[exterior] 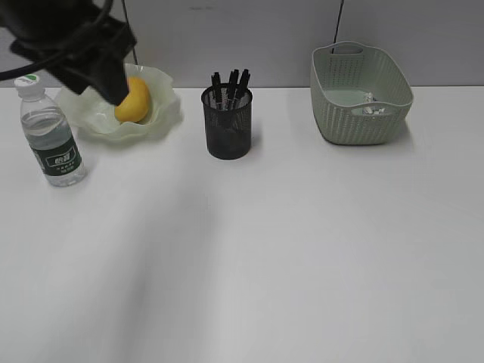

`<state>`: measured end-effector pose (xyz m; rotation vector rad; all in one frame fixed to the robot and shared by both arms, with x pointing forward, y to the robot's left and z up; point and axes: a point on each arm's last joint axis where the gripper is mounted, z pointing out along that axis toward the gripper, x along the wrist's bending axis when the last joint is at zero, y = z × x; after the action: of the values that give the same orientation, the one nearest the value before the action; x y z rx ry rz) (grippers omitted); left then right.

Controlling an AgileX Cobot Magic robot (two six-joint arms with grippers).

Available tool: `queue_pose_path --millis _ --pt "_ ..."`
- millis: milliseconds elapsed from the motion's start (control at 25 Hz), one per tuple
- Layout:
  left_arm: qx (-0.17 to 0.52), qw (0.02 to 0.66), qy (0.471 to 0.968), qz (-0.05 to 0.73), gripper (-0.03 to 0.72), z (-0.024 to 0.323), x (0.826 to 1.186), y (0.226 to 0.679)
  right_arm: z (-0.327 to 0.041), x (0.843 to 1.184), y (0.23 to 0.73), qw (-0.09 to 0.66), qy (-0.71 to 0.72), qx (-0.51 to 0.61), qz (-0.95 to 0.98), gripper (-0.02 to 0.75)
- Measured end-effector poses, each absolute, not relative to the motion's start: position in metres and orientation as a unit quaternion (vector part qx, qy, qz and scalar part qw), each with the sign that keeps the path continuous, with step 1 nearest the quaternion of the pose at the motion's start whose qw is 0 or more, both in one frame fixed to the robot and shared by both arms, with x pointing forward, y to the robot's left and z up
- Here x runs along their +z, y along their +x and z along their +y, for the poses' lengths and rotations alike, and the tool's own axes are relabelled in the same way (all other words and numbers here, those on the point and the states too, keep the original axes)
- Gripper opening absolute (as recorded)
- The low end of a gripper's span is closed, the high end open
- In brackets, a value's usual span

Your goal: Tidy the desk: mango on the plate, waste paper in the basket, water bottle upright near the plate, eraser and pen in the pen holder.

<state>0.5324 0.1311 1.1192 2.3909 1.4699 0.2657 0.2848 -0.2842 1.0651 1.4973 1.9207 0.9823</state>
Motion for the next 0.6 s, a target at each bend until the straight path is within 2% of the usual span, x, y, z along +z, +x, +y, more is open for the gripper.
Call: queue_pose_path --millis 240,440,600 --pt "0.111 0.193 0.831 0.510 0.433 0.173 1.125 0.460 -0.284 1.065 0.285 0.255 0.551 0.362 0.707 0.441" --pt "0.123 0.216 0.825 0.507 0.525 0.208 1.113 0.402 -0.285 1.065 0.285 0.257 0.551 0.360 0.707 0.505" --pt "0.139 0.244 0.818 0.502 0.561 0.234 1.102 0.357 -0.286 1.065 0.285 0.262 0.550 0.356 0.708 0.531"
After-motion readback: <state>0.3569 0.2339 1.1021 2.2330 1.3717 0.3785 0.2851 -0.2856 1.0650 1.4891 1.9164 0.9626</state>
